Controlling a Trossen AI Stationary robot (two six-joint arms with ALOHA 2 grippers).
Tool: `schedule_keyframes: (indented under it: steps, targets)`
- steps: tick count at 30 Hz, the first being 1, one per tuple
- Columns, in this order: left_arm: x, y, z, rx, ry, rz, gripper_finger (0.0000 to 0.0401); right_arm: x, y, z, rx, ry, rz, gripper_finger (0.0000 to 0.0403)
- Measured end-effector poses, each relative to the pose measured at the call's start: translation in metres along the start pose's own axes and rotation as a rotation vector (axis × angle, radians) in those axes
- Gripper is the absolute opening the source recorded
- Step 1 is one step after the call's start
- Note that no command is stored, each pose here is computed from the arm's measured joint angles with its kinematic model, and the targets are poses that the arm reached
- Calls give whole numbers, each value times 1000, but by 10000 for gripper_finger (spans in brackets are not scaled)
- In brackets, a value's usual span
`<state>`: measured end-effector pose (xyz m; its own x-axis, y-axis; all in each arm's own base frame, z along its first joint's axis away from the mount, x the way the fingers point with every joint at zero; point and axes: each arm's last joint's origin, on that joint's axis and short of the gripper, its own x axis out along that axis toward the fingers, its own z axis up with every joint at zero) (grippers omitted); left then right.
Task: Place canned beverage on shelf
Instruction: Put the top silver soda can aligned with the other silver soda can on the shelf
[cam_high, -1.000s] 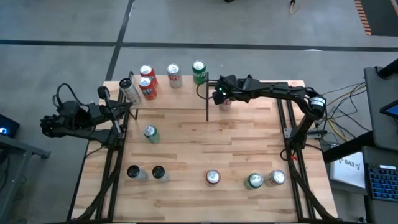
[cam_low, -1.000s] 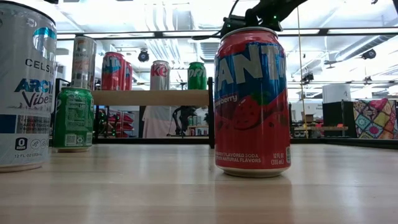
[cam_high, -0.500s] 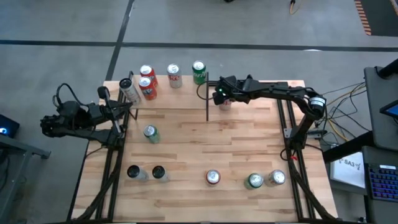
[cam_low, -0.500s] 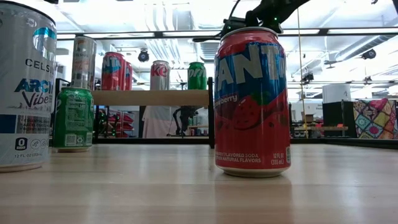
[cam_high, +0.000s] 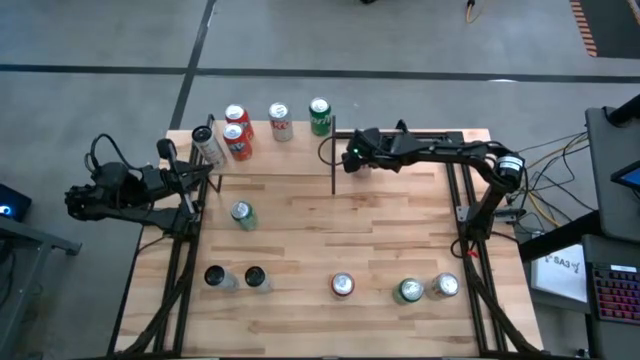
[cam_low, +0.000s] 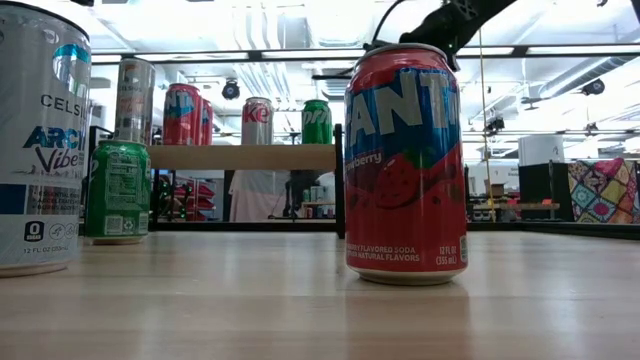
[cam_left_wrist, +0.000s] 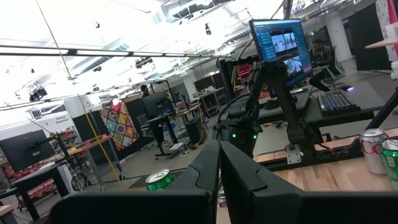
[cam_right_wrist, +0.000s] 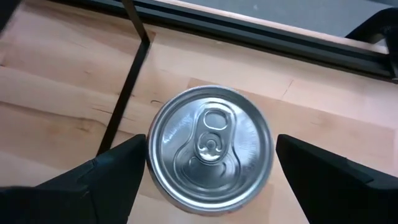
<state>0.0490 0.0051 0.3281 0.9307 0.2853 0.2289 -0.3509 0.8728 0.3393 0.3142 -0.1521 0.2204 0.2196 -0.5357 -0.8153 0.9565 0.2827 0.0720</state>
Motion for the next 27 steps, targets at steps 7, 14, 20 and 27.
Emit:
schedule_keyframes:
  steps: [7,14,20,27]
  targets:
    - [0,0,0,0,0,0,0,20,-3,-15,7,-13,15,347]
    - [0,0,0,0,0,0,0,28,-2,-19,-2,-1,1,312]
    - [0,0,0,0,0,0,0,23,-3,-18,33,4,7,279]
    - [0,0,0,0,0,0,0,16,-5,-15,39,-8,19,279]
